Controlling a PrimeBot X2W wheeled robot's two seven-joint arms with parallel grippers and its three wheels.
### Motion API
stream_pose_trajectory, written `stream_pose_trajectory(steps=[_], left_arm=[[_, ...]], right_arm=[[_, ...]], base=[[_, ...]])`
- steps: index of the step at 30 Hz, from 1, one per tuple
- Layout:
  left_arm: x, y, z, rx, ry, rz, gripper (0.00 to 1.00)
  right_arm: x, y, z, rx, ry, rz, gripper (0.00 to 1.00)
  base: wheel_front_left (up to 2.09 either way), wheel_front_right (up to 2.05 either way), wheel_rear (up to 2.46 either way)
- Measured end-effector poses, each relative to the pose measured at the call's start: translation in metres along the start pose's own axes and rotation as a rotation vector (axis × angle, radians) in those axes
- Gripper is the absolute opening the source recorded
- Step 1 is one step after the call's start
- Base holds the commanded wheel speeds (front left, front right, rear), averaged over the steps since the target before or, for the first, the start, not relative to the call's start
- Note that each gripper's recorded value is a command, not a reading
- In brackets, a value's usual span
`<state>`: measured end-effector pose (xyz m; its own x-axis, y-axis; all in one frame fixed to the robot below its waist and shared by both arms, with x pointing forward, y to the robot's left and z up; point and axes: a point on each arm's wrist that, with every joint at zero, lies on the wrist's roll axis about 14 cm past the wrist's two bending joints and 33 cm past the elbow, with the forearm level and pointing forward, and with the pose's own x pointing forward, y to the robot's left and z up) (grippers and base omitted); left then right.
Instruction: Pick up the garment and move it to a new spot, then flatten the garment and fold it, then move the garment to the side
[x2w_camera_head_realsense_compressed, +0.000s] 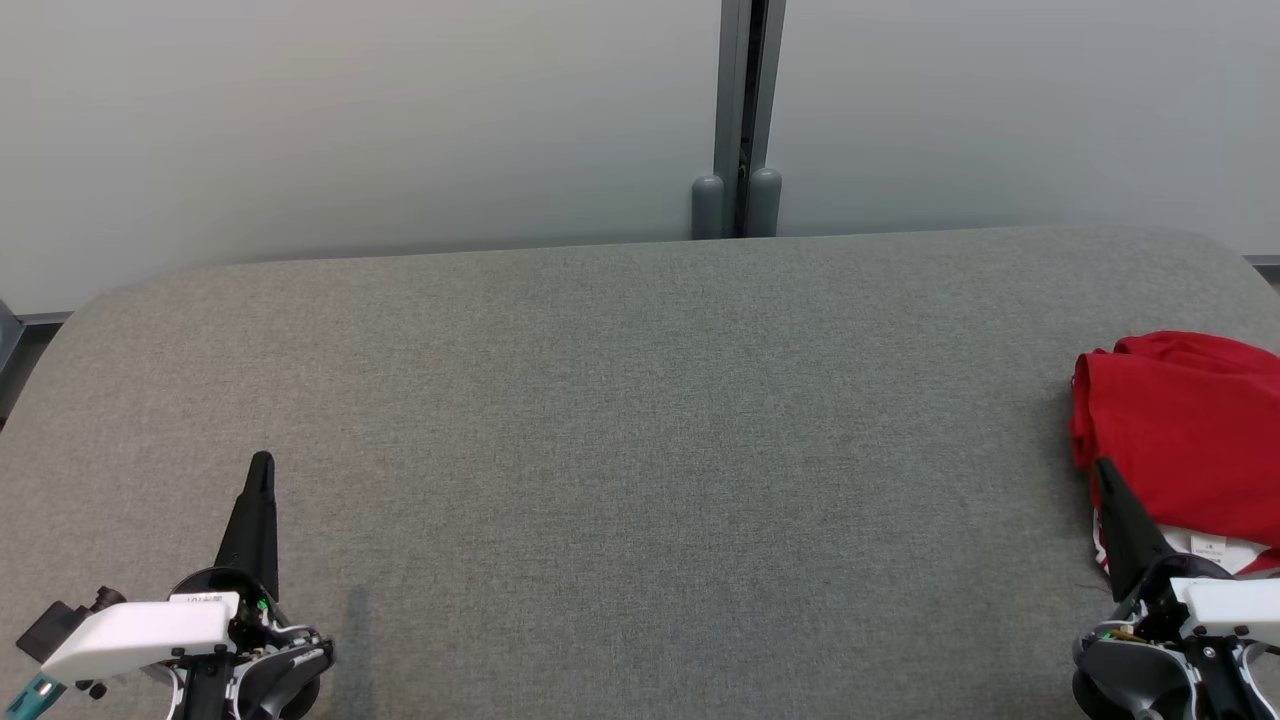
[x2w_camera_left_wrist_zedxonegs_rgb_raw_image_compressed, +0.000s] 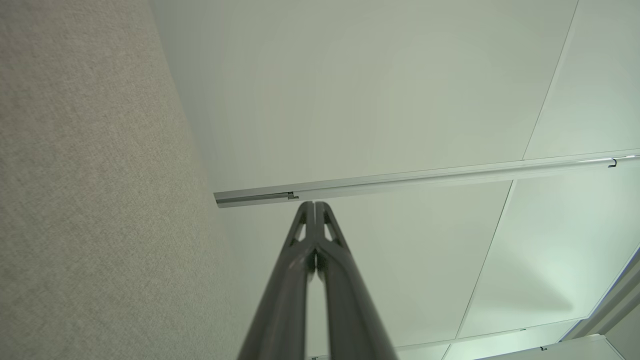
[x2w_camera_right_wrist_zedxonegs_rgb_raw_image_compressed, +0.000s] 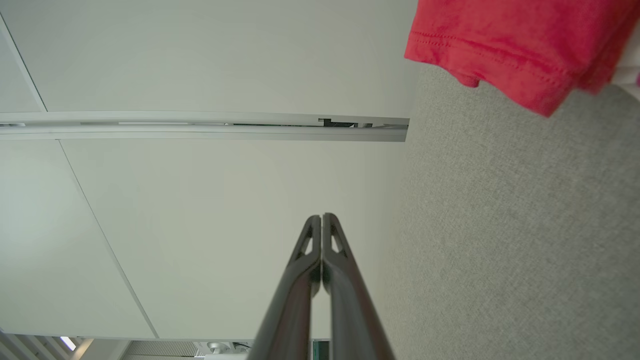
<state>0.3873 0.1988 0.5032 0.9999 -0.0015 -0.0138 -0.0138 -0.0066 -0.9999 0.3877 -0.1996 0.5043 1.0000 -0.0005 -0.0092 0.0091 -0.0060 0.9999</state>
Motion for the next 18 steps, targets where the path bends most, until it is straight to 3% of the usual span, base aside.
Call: stream_pose_trajectory(steps=[18], left_arm=[[0.0000, 0.0000, 0.0001, 0.000, 0.000, 0.000, 0.00]], right_arm=[[0.0000, 0.0000, 0.0000, 0.000, 0.000, 0.000, 0.00]], base=[[0.00, 0.00, 0.00]])
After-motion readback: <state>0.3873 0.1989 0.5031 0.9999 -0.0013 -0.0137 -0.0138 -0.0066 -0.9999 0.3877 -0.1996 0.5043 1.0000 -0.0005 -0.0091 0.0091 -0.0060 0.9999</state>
